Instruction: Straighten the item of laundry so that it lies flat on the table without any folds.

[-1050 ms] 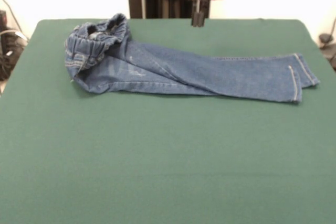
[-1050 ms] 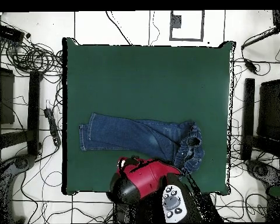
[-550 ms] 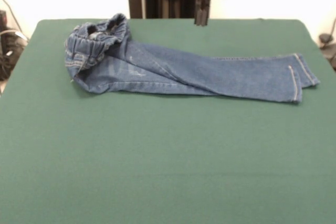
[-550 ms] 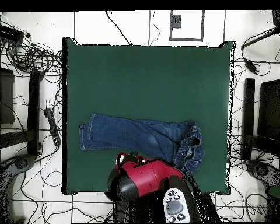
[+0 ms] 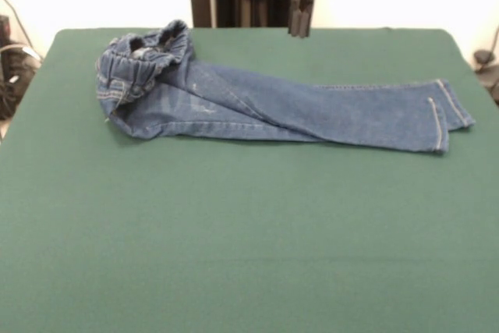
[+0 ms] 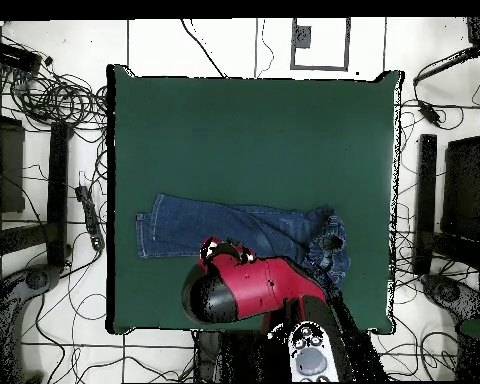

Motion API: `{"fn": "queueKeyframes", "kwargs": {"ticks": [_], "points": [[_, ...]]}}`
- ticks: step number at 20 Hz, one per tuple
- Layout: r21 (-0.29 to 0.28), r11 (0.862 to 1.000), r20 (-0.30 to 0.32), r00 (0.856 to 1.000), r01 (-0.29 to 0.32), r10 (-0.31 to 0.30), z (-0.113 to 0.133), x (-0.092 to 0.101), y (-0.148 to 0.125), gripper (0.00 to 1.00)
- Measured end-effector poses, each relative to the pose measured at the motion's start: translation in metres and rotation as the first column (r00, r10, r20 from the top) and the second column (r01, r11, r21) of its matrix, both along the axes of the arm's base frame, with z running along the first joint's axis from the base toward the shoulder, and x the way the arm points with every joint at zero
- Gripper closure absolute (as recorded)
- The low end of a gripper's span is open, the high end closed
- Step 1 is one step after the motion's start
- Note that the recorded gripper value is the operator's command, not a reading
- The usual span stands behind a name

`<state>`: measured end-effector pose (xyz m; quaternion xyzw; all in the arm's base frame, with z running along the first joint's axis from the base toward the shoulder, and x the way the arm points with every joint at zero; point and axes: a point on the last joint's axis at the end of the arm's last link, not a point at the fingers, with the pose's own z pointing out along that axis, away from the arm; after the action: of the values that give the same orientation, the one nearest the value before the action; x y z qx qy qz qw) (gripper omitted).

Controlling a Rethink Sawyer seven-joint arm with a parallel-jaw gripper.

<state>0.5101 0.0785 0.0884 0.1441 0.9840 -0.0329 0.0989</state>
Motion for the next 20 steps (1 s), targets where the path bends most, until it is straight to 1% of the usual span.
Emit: {"fn": "queueKeyframes", "kwargs": {"ticks": [3, 5, 6, 10, 12, 14, 15, 17, 18, 20], "points": [[-0.003, 1.000, 0.016, 1.000, 0.004, -0.004, -0.002, 0.017, -0.002, 1.00], [-0.003, 1.000, 0.022, 1.000, 0.002, -0.002, -0.006, 0.023, -0.001, 1.00], [-0.005, 1.000, 0.022, 1.000, -0.005, 0.005, -0.012, 0.029, 0.001, 1.00], [-0.011, 1.000, 0.017, 1.000, -0.023, 0.023, -0.027, 0.032, 0.009, 1.00], [-0.016, 0.999, 0.010, 0.999, -0.048, 0.048, -0.045, 0.028, 0.019, 1.00], [-0.019, 0.998, 0.007, 0.998, -0.062, 0.062, -0.054, 0.024, 0.025, 1.00], [-0.022, 0.996, 0.004, 0.996, -0.085, 0.085, -0.068, 0.016, 0.033, 1.00], [-0.023, 0.995, 0.003, 0.995, -0.098, 0.098, -0.075, 0.012, 0.037, 1.00], [-0.024, 0.993, 0.002, 0.993, -0.115, 0.116, -0.085, 0.004, 0.042, 1.00], [-0.024, 0.991, 0.004, 0.991, -0.133, 0.134, -0.096, -0.004, 0.047, 1.00]]}}
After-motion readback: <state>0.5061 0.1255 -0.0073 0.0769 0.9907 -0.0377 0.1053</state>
